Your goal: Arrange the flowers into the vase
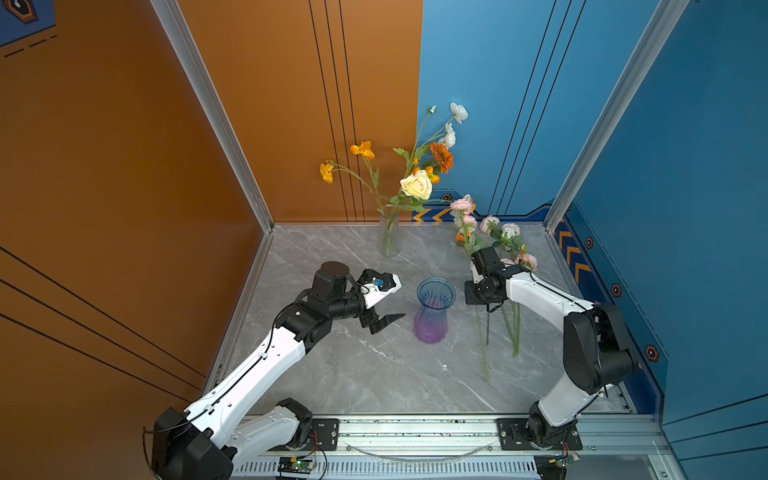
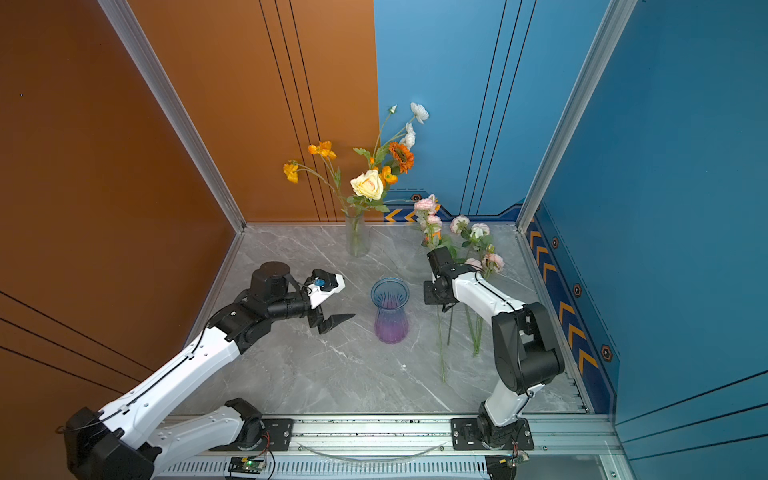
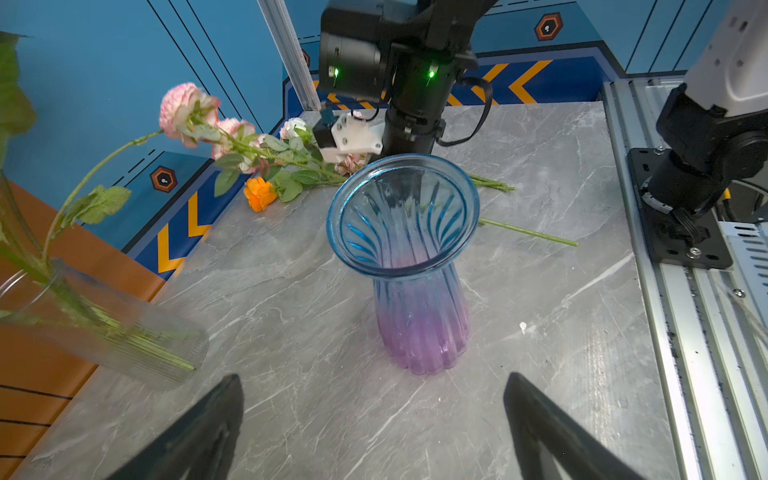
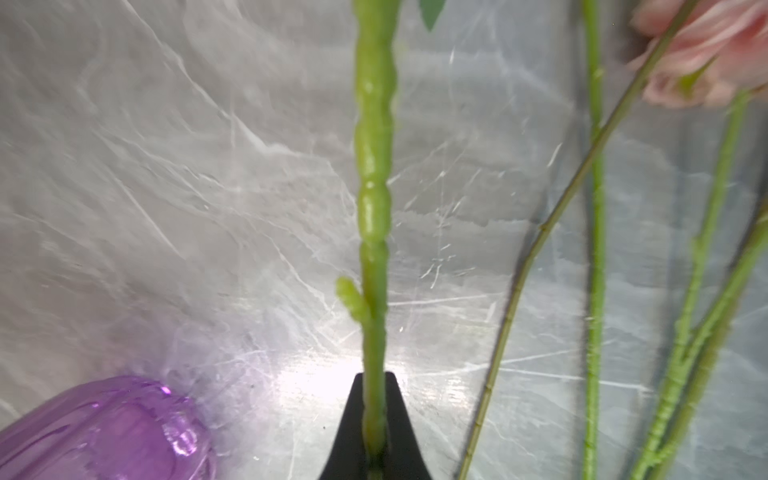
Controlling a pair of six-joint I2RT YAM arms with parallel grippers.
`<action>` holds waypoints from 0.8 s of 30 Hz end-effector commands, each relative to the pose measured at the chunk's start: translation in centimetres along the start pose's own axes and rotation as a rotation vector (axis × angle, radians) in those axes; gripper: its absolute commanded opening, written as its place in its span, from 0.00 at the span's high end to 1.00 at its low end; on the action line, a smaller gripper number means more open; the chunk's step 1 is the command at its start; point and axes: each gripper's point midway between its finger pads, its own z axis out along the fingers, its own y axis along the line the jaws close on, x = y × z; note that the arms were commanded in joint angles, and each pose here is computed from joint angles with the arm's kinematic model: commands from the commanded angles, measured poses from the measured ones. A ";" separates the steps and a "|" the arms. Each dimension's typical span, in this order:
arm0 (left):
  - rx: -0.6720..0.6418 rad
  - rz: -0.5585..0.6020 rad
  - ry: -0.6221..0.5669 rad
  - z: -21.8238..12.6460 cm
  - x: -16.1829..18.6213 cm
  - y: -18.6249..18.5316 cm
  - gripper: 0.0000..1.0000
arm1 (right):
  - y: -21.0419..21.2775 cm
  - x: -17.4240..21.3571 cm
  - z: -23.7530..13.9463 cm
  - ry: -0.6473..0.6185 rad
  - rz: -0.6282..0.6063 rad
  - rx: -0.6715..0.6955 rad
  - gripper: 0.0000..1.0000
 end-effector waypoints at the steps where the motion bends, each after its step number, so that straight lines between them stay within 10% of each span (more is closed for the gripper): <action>1: 0.001 0.004 -0.059 -0.2 -2.9 1.1 0.02 | -0.1 -2.2 -4.6 -0.072 -0.001 -0.036 1.00; 7: 0.001 0.082 -0.132 -0.9 -7.6 2.5 0.02 | -0.2 -4.4 -11.5 -0.195 0.030 -0.117 1.00; 16: -0.026 0.082 -0.140 0.3 -4.5 2.1 0.02 | -0.9 -6.7 -20.1 -0.381 0.052 -0.146 1.00; 24: 0.032 0.084 -0.120 -0.3 -4.6 0.3 0.02 | 3.4 -12.0 -31.4 -0.965 0.009 -0.330 1.00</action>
